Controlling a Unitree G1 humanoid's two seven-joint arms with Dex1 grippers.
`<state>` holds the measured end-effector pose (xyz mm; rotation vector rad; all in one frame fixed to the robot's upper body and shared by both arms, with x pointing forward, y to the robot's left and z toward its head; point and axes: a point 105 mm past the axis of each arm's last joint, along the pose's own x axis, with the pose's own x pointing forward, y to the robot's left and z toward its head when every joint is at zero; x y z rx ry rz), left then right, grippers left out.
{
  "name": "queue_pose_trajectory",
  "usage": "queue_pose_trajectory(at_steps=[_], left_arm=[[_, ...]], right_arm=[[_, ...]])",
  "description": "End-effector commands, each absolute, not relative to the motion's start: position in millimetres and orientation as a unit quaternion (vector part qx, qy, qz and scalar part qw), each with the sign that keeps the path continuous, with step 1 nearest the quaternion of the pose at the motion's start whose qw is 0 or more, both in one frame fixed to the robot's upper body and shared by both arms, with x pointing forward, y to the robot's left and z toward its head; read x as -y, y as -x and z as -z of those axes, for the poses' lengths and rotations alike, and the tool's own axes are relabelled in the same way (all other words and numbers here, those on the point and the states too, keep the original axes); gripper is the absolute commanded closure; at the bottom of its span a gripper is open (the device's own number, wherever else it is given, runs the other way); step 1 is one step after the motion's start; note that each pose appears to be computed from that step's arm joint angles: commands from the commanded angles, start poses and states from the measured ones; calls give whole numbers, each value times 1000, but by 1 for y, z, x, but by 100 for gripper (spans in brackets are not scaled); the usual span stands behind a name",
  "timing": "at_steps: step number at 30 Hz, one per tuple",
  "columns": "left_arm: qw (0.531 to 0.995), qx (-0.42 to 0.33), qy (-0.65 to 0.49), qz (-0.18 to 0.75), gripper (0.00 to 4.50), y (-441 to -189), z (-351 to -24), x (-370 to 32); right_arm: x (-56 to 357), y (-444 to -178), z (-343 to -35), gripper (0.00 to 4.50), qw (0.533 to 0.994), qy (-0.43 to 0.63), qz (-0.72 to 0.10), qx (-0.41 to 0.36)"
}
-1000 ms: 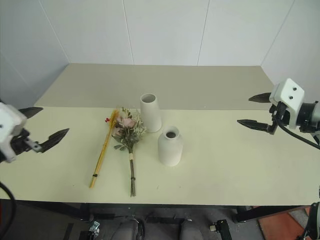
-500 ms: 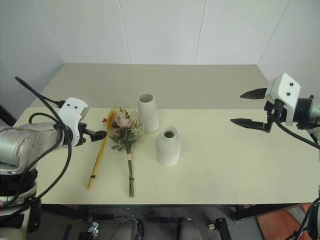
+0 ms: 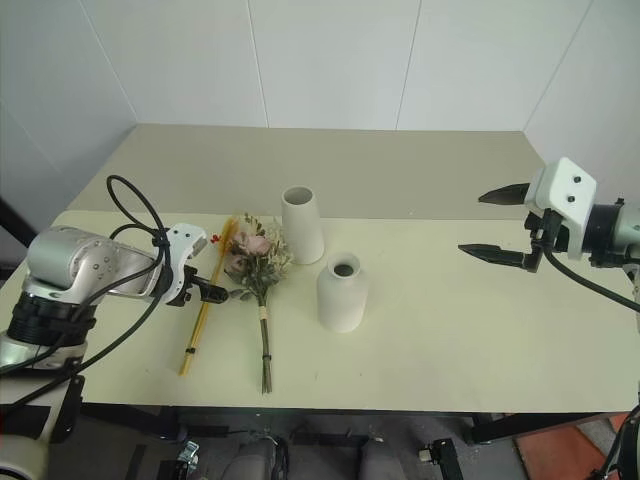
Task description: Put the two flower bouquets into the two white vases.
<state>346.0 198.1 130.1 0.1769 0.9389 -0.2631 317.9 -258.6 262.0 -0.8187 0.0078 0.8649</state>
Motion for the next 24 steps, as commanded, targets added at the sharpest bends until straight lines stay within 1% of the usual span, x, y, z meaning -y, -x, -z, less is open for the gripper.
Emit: queue_pose_trajectory(at_steps=[1, 2, 3, 7, 13, 14, 18, 21, 23, 24], left_arm=[[881, -453, -78, 111, 63, -353, -131, -196], [881, -454, -70, 111, 87, -354, -131, -194], [882, -454, -71, 108, 125, -355, -131, -194], [884, -453, -75, 91, 245, -359, -130, -195], [888, -452, -63, 54, 435, -363, -129, -205], [890, -450, -63, 44, 443, -363, -129, -208], [899, -435, -50, -16, 443, -368, -131, -222], [930, -358, -18, -85, 443, -382, -148, -236], [951, -261, -40, -158, 443, -392, -169, -252], [951, -220, -77, -202, 443, -396, -181, -262]], right_arm=[[262, -310, -283, 0, 830, 401, -388, 24], [263, -310, -283, 0, 830, 401, -386, 23], [263, -310, -283, 0, 831, 401, -385, 22], [263, -309, -281, 0, 831, 402, -384, 20], [266, -310, -281, 0, 832, 403, -381, 15], [266, -310, -281, 0, 832, 404, -381, 15], [265, -311, -281, 0, 832, 400, -384, 22], [266, -310, -283, 0, 834, 398, -383, 23], [268, -309, -284, 0, 835, 396, -380, 24], [269, -309, -284, 0, 837, 395, -378, 25]])
